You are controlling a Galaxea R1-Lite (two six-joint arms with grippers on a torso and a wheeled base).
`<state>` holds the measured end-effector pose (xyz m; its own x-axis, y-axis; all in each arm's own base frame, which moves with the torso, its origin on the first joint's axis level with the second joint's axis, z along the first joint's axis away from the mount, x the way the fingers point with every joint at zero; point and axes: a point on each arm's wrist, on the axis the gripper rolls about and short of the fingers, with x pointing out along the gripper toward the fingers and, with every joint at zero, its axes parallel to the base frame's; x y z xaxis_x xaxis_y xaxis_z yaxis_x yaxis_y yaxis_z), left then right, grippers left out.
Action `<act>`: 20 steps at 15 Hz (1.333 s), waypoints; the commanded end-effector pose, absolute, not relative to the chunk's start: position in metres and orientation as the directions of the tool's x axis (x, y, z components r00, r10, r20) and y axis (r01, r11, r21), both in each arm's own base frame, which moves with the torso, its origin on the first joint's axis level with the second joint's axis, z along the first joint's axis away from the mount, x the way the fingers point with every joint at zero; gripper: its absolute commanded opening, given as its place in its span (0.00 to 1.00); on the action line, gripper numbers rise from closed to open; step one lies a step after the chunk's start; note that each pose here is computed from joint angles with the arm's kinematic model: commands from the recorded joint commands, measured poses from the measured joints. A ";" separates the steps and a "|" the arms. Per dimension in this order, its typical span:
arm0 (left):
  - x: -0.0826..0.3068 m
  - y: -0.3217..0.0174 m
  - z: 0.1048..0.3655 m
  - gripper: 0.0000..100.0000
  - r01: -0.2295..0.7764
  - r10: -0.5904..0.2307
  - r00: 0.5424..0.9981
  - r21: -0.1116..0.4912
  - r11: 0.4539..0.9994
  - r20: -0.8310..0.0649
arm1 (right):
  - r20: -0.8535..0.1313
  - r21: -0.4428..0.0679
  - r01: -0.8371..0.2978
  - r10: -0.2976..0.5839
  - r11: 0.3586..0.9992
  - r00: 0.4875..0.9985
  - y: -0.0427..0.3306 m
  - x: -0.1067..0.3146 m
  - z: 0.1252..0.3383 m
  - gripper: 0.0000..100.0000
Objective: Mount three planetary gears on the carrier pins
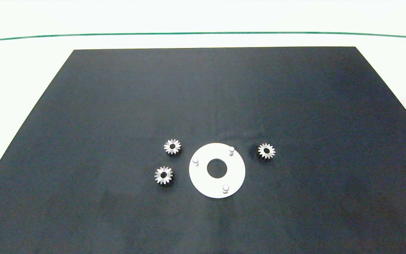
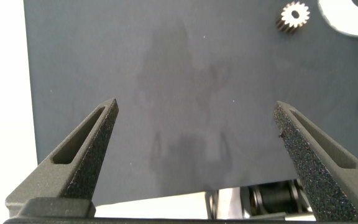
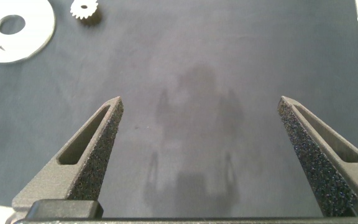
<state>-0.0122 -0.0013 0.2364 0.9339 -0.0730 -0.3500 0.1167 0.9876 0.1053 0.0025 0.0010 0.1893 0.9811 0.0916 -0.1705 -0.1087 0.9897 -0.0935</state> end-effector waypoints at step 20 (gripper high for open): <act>0.021 -0.001 0.282 1.00 0.131 -0.060 0.808 0.079 0.988 -0.586 | -0.569 -0.265 -0.586 0.366 0.766 0.736 0.066 0.179 0.247 1.00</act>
